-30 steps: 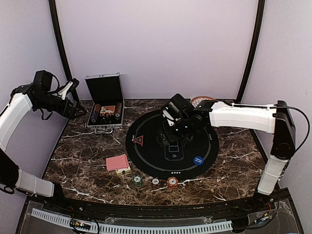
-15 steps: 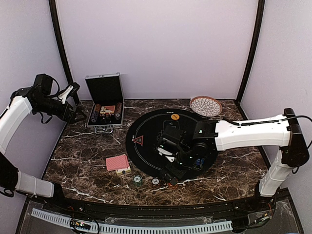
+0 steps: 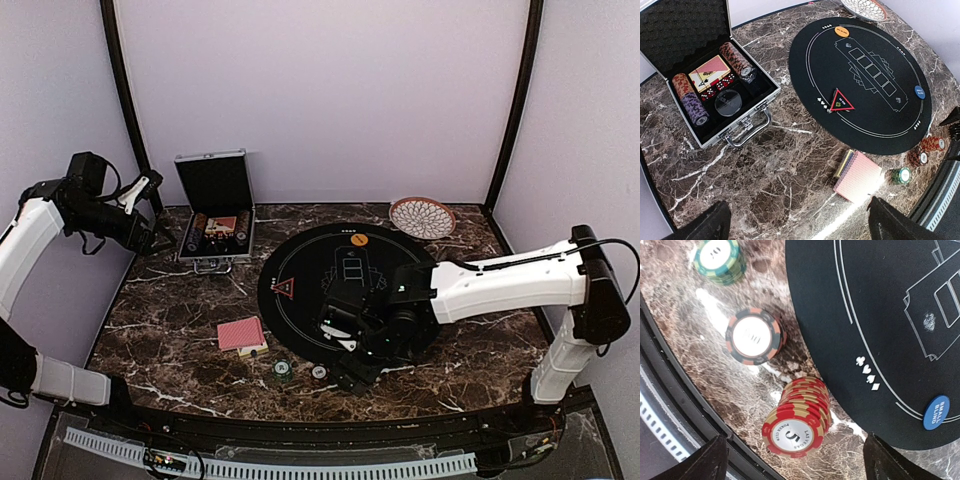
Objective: Distribute texas hold em gaming equipment
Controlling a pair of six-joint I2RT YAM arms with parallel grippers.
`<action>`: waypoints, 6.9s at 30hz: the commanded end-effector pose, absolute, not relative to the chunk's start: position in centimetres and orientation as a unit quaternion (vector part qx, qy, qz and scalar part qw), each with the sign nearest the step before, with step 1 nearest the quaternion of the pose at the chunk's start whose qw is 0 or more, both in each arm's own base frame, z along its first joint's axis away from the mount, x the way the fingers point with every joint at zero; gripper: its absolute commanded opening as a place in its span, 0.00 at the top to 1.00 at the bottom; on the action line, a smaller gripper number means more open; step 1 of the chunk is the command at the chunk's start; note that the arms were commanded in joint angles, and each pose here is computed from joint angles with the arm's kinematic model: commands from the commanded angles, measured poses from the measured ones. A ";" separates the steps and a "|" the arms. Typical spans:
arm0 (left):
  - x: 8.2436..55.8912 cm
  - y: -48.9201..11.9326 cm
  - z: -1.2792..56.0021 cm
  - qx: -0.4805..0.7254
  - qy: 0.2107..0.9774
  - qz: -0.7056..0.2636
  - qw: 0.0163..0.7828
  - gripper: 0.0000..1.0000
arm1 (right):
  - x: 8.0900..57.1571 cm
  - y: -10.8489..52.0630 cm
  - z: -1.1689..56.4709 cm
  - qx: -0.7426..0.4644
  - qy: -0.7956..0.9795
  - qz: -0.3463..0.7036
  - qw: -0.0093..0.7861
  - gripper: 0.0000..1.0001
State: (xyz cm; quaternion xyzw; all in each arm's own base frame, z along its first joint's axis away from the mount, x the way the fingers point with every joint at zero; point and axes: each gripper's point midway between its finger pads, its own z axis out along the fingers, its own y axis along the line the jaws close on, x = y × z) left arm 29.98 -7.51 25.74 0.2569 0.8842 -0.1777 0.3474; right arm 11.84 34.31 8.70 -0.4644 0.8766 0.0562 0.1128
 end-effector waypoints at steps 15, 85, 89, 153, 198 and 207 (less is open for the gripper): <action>29.7 -8.0 27.7 0.268 0.873 -0.186 0.362 0.01 | 12.7 34.6 6.2 -0.469 0.875 0.041 0.112 0.22; 29.6 -7.9 27.8 0.271 0.874 -0.178 0.363 0.01 | 20.6 35.6 14.2 -0.361 0.910 0.114 0.170 0.89; 29.4 -8.0 27.9 0.271 0.872 -0.181 0.364 0.01 | 24.9 35.6 15.2 -0.318 0.920 0.119 0.197 0.90; 29.9 -7.9 27.5 0.275 0.873 -0.179 0.360 0.01 | 53.3 27.2 8.3 -0.133 0.954 0.010 0.270 0.23; 28.7 -8.2 28.6 0.279 0.868 -0.186 0.366 0.01 | 24.7 29.9 8.0 -0.271 0.948 0.014 0.168 0.27; 28.5 -8.3 28.8 0.280 0.867 -0.186 0.367 0.01 | 19.8 32.5 10.9 -0.294 0.940 0.095 0.143 0.17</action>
